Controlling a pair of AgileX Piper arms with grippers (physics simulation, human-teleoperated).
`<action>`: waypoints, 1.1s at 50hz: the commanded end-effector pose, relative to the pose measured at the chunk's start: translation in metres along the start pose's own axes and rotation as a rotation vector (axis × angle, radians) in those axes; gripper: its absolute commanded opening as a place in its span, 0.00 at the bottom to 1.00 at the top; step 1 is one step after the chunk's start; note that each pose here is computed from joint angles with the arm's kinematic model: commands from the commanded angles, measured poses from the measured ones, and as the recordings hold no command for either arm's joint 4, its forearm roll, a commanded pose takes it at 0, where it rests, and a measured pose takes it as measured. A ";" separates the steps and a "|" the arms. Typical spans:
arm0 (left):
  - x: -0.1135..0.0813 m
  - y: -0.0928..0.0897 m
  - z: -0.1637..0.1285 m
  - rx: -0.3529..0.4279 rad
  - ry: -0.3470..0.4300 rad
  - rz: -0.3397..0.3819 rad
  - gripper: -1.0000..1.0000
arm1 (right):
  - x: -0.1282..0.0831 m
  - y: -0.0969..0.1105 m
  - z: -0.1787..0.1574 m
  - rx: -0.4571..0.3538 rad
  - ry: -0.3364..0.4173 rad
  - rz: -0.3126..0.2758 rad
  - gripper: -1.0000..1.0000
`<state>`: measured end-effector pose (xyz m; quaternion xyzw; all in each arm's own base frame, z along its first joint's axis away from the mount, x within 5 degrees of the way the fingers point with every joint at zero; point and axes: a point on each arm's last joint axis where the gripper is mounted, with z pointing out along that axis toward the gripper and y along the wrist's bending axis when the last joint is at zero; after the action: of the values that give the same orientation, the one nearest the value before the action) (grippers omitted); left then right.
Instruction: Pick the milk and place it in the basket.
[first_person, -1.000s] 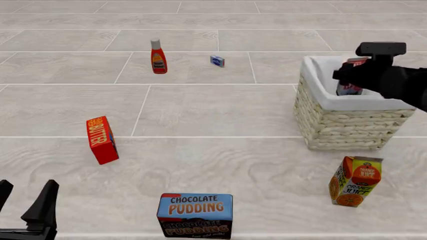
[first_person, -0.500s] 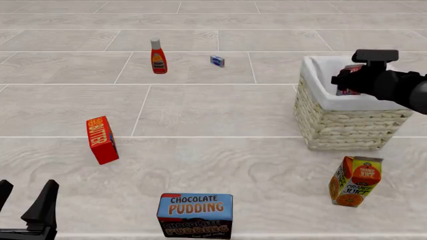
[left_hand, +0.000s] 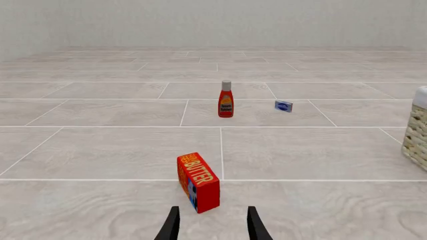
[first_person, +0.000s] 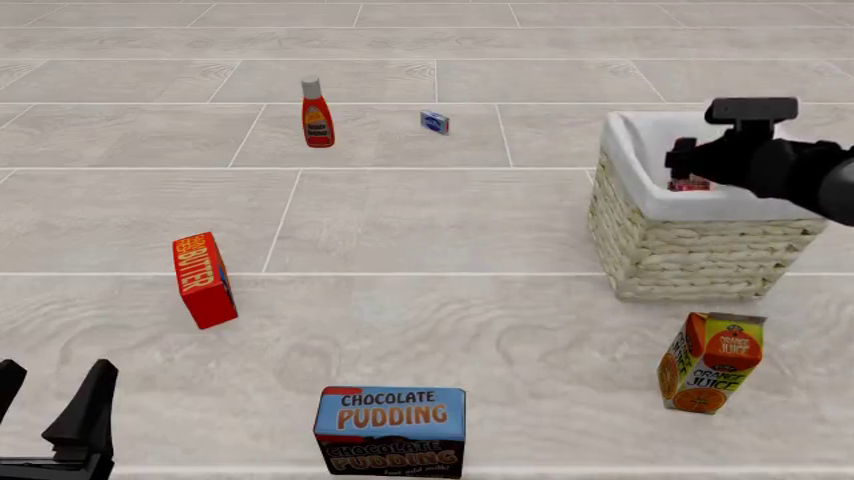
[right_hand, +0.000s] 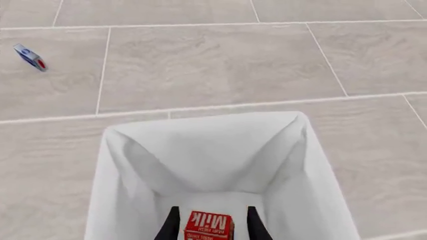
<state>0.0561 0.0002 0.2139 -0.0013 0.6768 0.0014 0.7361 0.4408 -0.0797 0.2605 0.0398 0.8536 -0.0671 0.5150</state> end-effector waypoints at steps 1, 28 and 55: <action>0.000 0.000 0.000 0.000 0.000 0.000 1.00 | -0.008 -0.001 -0.005 0.004 -0.021 -0.029 1.00; 0.000 0.000 0.000 0.000 0.000 0.000 1.00 | -0.026 0.007 -0.043 -0.009 -0.085 -0.054 1.00; 0.000 0.000 0.000 0.000 0.000 0.000 1.00 | -0.011 0.012 -0.099 -0.012 -0.166 -0.051 1.00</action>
<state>0.0561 0.0002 0.2139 -0.0013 0.6769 0.0014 0.7361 0.3836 -0.0573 0.3132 0.0095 0.8180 -0.0783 0.5698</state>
